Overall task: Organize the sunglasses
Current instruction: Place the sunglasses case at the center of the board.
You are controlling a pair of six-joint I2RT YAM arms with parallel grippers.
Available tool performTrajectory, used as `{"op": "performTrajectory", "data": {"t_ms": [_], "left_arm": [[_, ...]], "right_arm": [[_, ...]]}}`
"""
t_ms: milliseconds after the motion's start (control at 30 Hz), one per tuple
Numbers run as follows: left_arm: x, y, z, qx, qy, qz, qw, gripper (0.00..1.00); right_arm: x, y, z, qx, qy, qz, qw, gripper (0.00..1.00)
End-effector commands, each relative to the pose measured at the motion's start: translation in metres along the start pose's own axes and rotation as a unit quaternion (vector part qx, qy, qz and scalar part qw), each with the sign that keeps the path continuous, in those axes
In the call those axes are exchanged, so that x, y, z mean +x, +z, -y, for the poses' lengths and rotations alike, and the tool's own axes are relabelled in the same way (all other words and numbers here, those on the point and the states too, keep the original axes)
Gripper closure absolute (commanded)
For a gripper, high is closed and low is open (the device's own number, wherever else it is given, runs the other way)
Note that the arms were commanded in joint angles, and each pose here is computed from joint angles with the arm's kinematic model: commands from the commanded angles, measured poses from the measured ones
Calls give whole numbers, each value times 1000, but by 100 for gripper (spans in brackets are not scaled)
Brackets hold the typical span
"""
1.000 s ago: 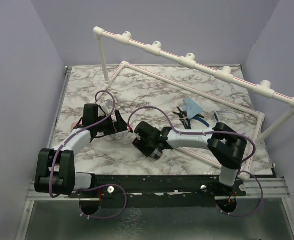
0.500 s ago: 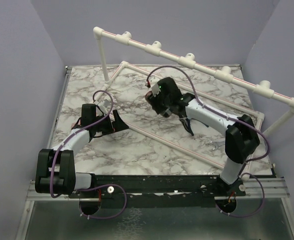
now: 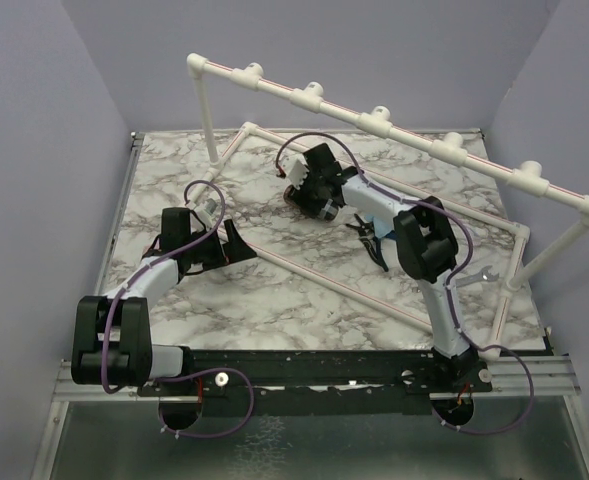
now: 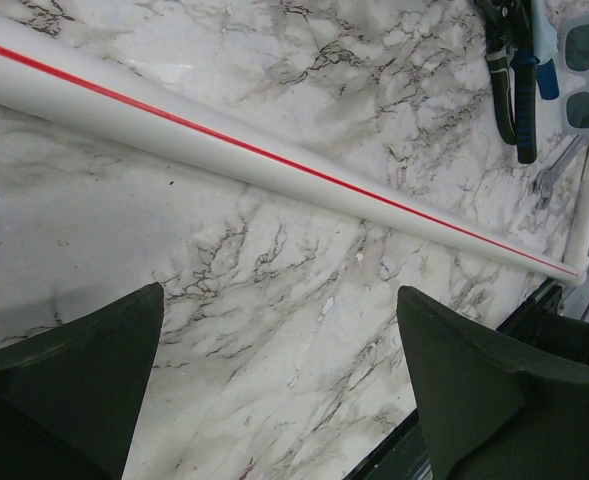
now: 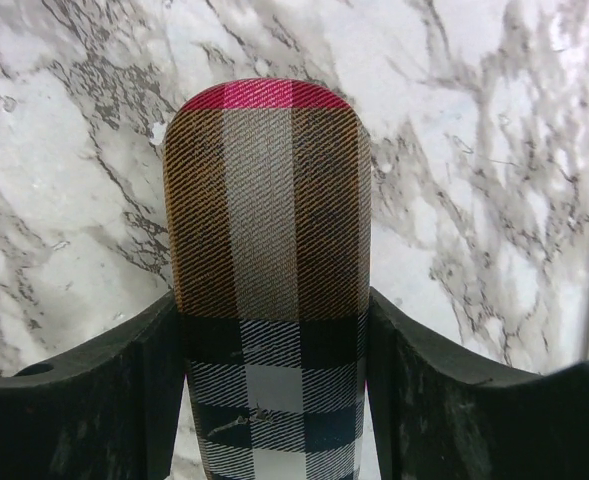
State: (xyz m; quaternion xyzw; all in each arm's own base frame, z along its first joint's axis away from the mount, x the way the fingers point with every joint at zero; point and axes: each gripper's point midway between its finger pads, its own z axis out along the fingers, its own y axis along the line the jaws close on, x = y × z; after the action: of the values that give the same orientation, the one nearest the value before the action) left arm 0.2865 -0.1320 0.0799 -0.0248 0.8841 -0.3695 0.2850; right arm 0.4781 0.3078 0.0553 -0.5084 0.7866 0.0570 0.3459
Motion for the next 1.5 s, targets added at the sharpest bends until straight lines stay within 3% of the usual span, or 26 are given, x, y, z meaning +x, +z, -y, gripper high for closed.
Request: {"op": "performTrajectory", "data": {"t_ms": [0,133,200,267,333,400,500,633,700,767,833,933,1000,1133,1233,1467], "left_arm": [[-11,-1,6,16,18,6,1000,2],[-15,-1,8,19,30,8,999,2],[-23,-4,11,19,49,10,999,2],[-43,-10,19,14,102,12,995,2],[-73,-23,26,-3,205,14,979,1],[-105,-44,27,-46,333,-2,942,1],[-134,-80,2,-142,481,-76,862,1],[-135,-121,-51,-223,563,-213,766,1],[-127,-137,-78,-226,566,-275,744,1],[-119,-147,-94,-196,570,-310,735,1],[-114,-148,-103,-156,578,-297,744,1],[-108,-141,-119,-129,610,-295,724,1],[-106,-131,-131,-125,627,-295,710,1],[-107,-114,-144,-124,660,-279,687,1],[-96,-101,-145,-89,673,-274,681,1],[-89,-79,-154,-65,641,-277,713,1]], "right_arm": [[2,12,-8,-50,-34,1,998,49],[1,14,-11,-59,-38,6,998,24],[-2,10,-8,-53,-37,6,998,3],[-7,3,-2,-41,-34,9,999,0],[-16,-8,5,-24,-30,14,999,0],[-28,-25,14,-3,-21,26,999,0],[-58,-62,22,21,6,75,997,0],[-89,-109,5,18,36,149,988,0],[-101,-130,-18,-7,38,179,983,0],[-109,-152,-52,-54,38,218,974,0],[-114,-178,-80,-101,52,287,951,0],[-113,-222,-109,-133,56,393,908,0],[-103,-240,-121,-139,67,423,893,0],[-75,-250,-135,-139,87,423,891,0],[-56,-255,-143,-132,100,431,887,0],[-23,-247,-152,-116,106,423,893,0]]}}
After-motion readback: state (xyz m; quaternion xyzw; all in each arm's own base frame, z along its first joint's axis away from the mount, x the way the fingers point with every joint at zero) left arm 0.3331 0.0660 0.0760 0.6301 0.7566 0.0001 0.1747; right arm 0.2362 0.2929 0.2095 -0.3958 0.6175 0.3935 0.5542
